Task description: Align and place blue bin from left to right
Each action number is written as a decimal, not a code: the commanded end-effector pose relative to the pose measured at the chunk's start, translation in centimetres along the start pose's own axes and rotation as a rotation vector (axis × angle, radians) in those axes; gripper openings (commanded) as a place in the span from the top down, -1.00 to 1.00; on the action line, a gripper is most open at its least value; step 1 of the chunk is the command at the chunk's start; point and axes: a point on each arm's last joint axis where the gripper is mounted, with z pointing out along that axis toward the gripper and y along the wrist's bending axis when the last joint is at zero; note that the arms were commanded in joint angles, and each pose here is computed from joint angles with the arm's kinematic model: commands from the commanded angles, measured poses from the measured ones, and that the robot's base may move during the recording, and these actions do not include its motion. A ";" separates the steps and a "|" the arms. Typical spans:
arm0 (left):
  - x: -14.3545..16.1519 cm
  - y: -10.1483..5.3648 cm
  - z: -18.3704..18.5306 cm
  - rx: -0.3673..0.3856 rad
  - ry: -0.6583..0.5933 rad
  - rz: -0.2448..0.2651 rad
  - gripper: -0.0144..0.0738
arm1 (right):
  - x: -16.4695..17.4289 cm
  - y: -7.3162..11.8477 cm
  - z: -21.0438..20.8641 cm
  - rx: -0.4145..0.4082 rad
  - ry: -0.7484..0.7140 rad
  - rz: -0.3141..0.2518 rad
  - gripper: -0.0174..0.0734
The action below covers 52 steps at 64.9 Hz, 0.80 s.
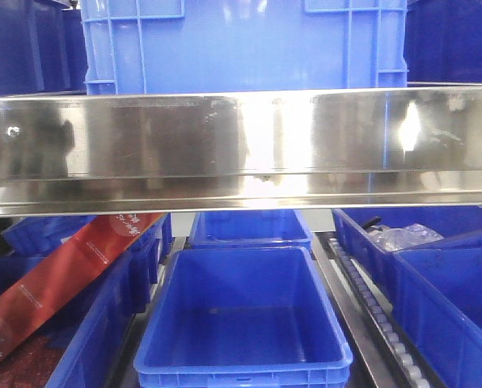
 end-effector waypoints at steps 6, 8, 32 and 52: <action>-0.3 0.0 0.0 0.000 -0.030 -0.003 0.92 | -0.3 0.0 0.0 0.004 -0.032 -0.001 0.79; -0.3 0.0 0.0 0.000 -0.030 -0.003 0.92 | -0.3 0.0 0.0 0.004 -0.032 -0.001 0.79; -0.3 0.0 0.0 0.000 -0.030 -0.003 0.92 | -0.3 0.0 0.0 0.004 -0.032 -0.001 0.79; -0.3 0.0 0.0 0.000 -0.030 -0.003 0.92 | -0.3 0.0 0.0 0.004 -0.032 -0.001 0.79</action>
